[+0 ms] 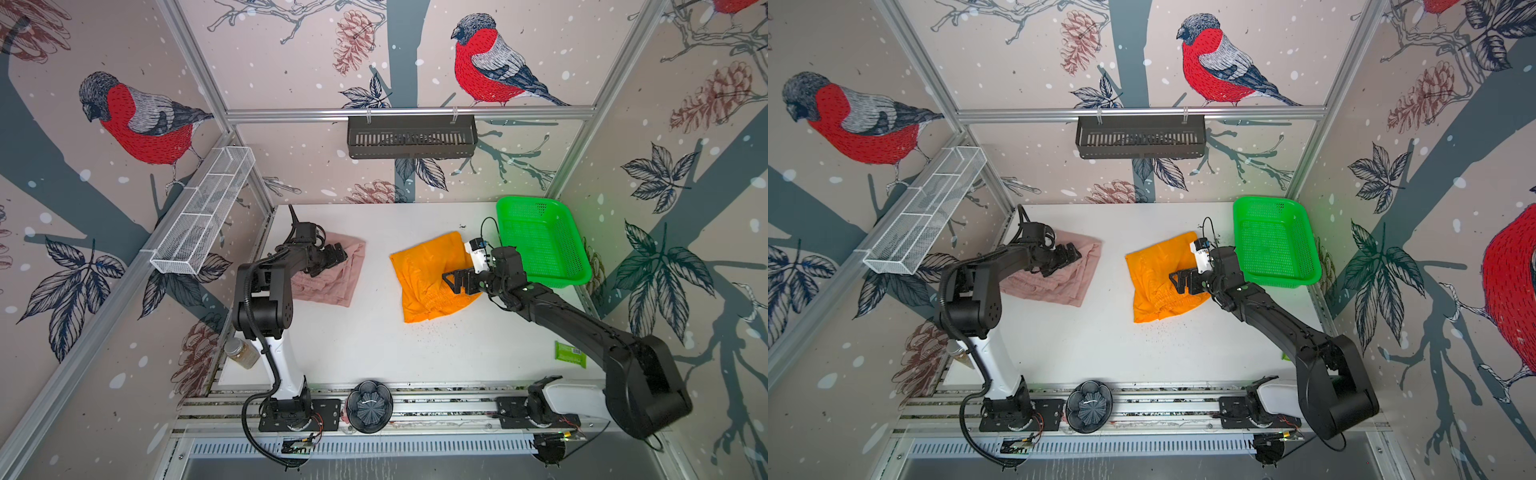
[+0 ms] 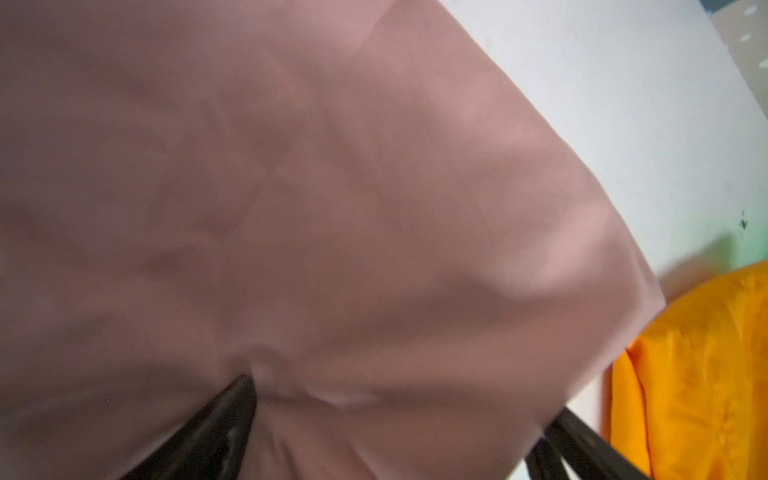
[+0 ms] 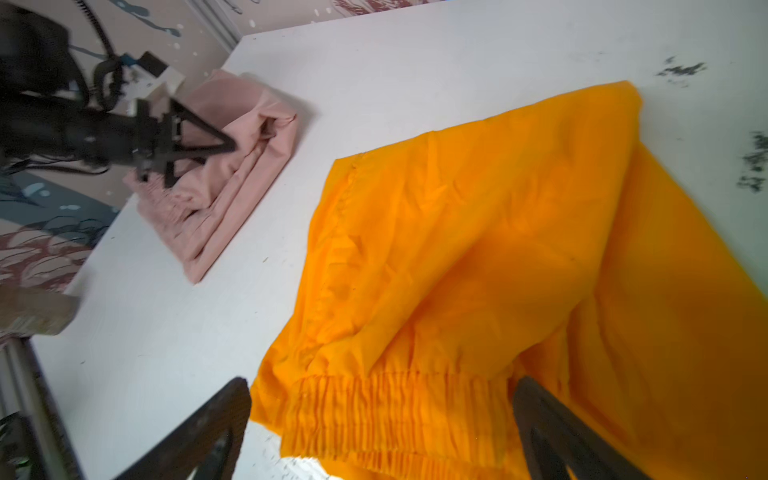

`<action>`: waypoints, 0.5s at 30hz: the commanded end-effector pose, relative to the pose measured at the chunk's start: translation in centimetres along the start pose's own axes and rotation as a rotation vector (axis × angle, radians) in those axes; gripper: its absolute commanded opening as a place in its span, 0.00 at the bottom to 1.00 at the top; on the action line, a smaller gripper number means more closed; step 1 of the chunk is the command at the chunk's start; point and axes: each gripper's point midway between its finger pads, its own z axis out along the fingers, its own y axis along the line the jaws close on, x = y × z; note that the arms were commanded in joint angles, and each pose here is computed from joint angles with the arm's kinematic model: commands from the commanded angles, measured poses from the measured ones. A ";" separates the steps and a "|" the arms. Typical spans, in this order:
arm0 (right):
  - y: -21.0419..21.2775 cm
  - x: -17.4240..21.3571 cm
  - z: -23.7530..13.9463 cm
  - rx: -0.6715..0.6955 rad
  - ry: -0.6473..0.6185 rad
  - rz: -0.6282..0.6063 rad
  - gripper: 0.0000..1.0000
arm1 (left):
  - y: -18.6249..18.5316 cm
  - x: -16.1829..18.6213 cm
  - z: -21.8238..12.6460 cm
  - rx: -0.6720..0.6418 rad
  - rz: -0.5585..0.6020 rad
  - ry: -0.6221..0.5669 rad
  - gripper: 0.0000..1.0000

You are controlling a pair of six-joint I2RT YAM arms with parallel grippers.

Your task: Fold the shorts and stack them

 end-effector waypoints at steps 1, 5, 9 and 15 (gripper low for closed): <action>-1.9 -1.0 0.6 0.061 0.015 -0.010 0.99 | -1.9 2.3 -1.1 0.014 -0.070 -0.015 0.97; -4.7 -2.6 2.1 0.135 0.048 0.006 0.99 | -2.9 3.3 -3.5 0.028 -0.084 -0.082 0.97; -6.8 -3.6 4.5 0.174 0.124 -0.004 0.99 | -2.9 0.5 -7.7 -0.073 -0.049 -0.203 0.97; -11.2 -4.8 7.7 0.249 0.203 0.039 0.99 | -9.5 1.4 -10.2 0.130 0.015 -0.204 0.97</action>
